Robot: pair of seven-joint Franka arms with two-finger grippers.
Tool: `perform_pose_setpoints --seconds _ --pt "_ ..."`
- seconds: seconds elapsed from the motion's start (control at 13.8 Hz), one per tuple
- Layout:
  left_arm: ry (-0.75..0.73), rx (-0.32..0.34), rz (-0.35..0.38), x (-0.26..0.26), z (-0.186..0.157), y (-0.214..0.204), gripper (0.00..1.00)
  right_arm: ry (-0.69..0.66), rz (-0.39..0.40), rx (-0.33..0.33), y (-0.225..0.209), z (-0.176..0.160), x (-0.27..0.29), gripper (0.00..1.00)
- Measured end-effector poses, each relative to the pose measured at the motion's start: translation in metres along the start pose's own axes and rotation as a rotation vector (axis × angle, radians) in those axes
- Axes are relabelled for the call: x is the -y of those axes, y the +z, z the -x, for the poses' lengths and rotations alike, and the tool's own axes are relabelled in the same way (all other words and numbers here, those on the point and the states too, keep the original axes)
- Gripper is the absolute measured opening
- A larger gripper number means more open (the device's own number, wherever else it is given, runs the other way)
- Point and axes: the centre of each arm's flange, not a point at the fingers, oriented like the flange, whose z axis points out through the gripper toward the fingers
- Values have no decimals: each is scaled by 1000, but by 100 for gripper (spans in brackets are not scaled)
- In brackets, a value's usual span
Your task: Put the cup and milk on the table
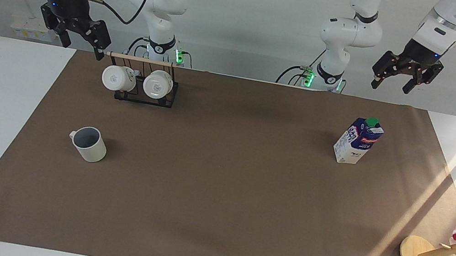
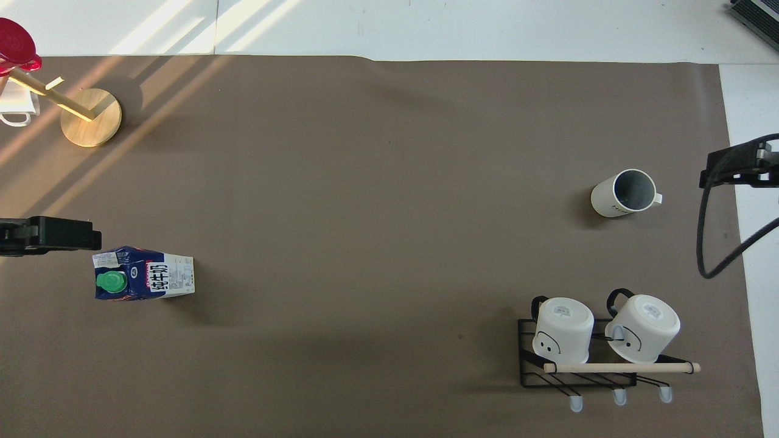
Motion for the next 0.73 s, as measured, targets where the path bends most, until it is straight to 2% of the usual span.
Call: perform_pose_setpoints --seconds 0.73 --pt "-27 15 1 11 0 0 100 -2 0 1 0 0 1 100"
